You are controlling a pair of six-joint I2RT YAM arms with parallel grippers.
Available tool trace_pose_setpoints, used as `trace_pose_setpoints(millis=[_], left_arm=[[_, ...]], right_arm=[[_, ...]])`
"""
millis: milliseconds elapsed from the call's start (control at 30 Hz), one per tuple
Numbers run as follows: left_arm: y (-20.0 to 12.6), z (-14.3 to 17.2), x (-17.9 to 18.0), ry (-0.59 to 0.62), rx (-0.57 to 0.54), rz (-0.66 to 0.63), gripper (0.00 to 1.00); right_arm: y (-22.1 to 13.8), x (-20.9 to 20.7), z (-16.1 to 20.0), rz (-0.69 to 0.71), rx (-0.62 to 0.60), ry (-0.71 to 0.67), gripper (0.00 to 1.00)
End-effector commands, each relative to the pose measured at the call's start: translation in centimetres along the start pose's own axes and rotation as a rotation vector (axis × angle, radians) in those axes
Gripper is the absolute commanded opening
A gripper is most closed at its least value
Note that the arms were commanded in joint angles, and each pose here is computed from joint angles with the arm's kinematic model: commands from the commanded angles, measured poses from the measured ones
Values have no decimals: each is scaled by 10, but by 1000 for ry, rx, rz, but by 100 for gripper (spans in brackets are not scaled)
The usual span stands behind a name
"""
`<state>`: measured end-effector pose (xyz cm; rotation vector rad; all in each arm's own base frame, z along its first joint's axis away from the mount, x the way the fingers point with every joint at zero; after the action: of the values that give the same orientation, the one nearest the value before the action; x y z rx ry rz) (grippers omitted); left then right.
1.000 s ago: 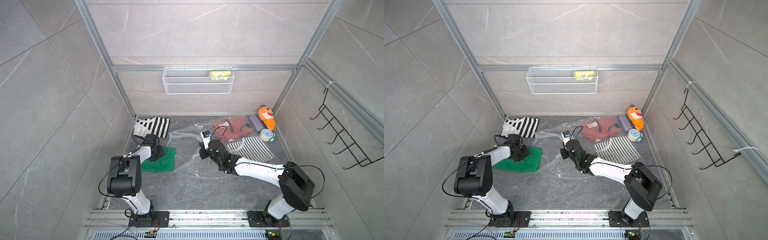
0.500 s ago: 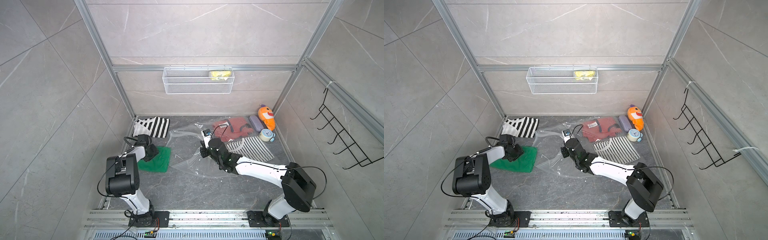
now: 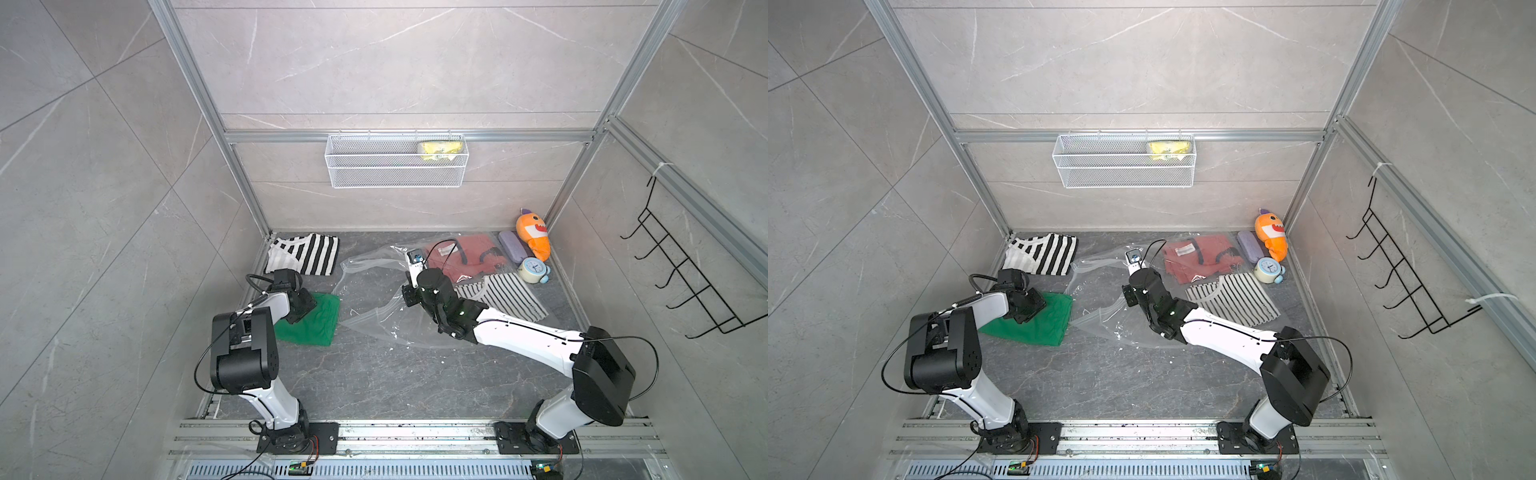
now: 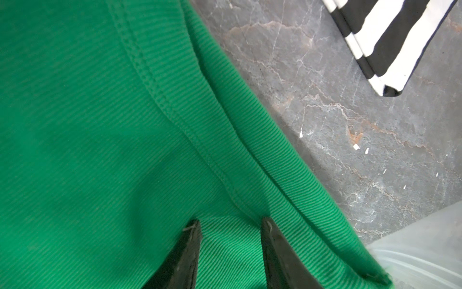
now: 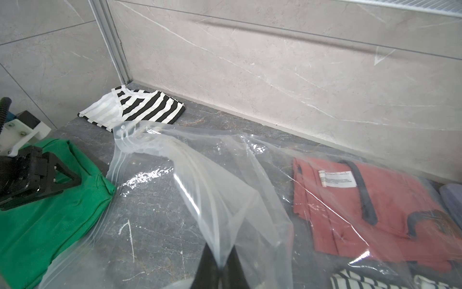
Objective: Take the tank top out of the vacuum bag
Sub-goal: Take out the tank top from the vacuum bag, then adjust the vacuum bag at the center of the board, then move the tank top to the center of the board.
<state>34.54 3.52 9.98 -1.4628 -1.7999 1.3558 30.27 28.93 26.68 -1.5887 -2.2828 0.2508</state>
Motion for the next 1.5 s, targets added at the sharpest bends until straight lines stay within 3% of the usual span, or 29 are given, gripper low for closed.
trace_pose_setpoints(millis=[0, 433, 667, 1133, 1333, 1467], left_arm=[[-2, -1, 5, -22, -10, -29, 44], [-39, -14, -7, -73, -161, 71, 47], [-49, -18, -11, -68, -178, 85, 49], [-42, -6, -7, -64, -90, 27, 51], [-28, 1, -14, -21, -22, -24, 51], [-14, 3, -19, -29, 13, 12, 50]], right_arm=[[-14, -3, -37, 25, -94, -1, 0], [-7, -27, -56, 63, -72, 52, 0], [-10, -38, -67, 78, -79, 71, 0], [-17, -55, -76, 86, -101, 100, 0], [-18, -56, -76, 79, -104, 108, 0], [-20, -60, -76, 90, -111, 105, 0]])
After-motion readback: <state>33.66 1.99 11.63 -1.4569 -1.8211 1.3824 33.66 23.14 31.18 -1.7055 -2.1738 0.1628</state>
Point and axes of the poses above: each gripper's point midway between its finger pads, its own y axis out along the fingers, its own x axis along the line the jaws close on, z = x × y, the point moved 8 cm from there along -y, back along the fingers, and after that the axes turned 15 degrees about y, right-handed, at the moved point
